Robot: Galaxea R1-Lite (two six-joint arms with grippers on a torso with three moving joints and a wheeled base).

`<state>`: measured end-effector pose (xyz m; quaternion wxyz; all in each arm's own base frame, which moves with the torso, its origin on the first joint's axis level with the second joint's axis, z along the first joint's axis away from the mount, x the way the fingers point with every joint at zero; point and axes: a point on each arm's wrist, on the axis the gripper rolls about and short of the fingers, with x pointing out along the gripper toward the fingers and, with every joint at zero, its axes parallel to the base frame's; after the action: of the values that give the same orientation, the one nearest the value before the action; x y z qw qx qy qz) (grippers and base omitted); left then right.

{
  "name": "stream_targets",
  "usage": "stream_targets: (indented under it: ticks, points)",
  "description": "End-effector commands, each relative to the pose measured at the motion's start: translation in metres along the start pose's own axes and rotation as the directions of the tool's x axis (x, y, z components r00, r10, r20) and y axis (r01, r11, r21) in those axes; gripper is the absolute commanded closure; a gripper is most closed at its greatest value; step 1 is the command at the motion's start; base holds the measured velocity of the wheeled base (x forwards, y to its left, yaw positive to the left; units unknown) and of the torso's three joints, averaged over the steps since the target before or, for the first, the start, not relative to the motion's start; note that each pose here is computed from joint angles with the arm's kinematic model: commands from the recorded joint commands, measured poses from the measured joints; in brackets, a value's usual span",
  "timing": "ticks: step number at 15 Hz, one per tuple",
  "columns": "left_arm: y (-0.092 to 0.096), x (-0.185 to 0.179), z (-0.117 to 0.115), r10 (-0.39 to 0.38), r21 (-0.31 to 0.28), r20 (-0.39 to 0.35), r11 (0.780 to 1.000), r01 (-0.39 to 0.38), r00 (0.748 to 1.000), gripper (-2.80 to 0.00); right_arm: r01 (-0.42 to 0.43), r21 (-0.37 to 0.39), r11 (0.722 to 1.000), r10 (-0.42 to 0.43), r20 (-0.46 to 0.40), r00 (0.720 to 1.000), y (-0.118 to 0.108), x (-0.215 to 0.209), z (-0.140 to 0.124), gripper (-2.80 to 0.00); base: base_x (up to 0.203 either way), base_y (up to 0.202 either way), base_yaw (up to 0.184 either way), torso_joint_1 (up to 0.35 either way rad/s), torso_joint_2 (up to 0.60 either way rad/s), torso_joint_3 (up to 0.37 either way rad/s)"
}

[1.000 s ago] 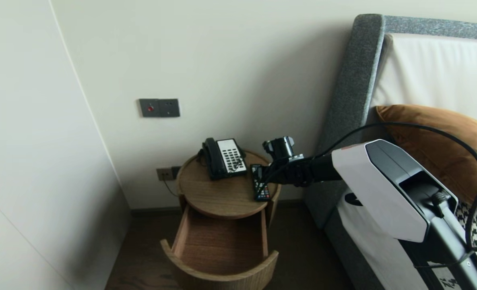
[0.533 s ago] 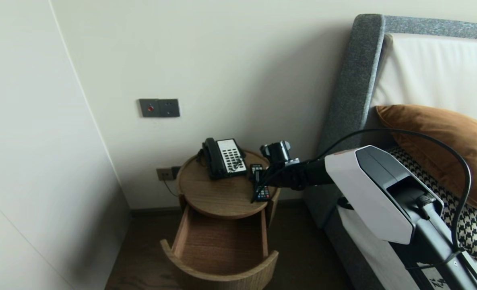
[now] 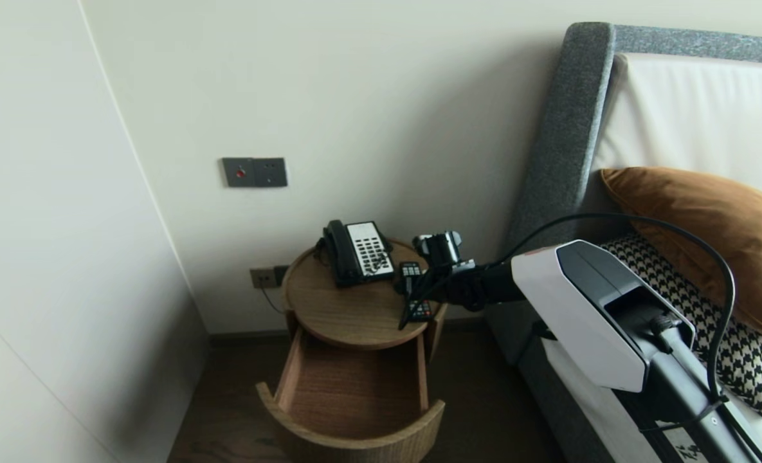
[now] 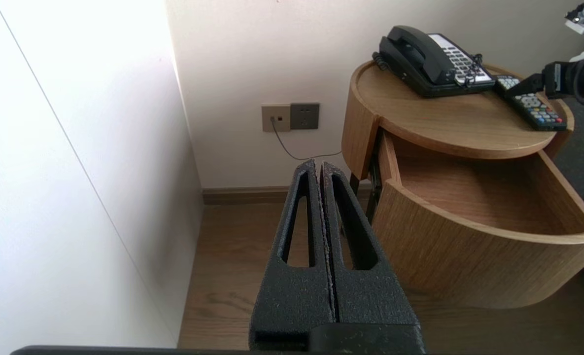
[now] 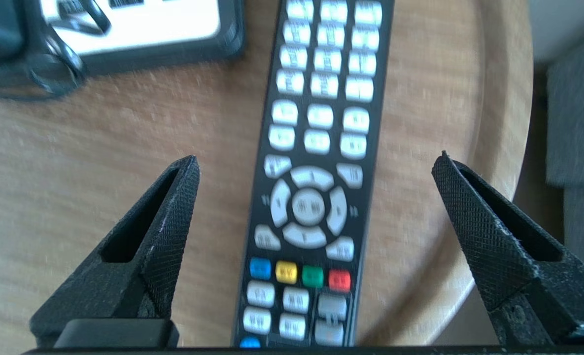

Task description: Put the remote controls on the table in the drawer one by one

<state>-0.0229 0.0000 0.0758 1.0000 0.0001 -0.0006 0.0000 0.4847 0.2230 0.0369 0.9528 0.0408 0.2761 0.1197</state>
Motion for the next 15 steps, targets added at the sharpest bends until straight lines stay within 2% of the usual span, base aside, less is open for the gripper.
stream_targets:
  ticks: [1,15]
  points:
    - [0.0,0.0,0.0,0.0,0.0,0.001,1.0,0.0,1.0,0.0,0.005,-0.005,1.0,-0.005,0.005,1.0,0.002,0.004,-0.005,-2.8,0.0,0.0,0.0,0.0,0.0,0.0]
    - [0.0,0.0,0.0,0.0,0.0,0.001,1.0,0.0,1.0,0.0,0.018,-0.028,0.999,-0.018,0.009,1.0,0.004,0.013,-0.016,-2.8,0.0,0.0,0.0,0.0,0.0,0.0]
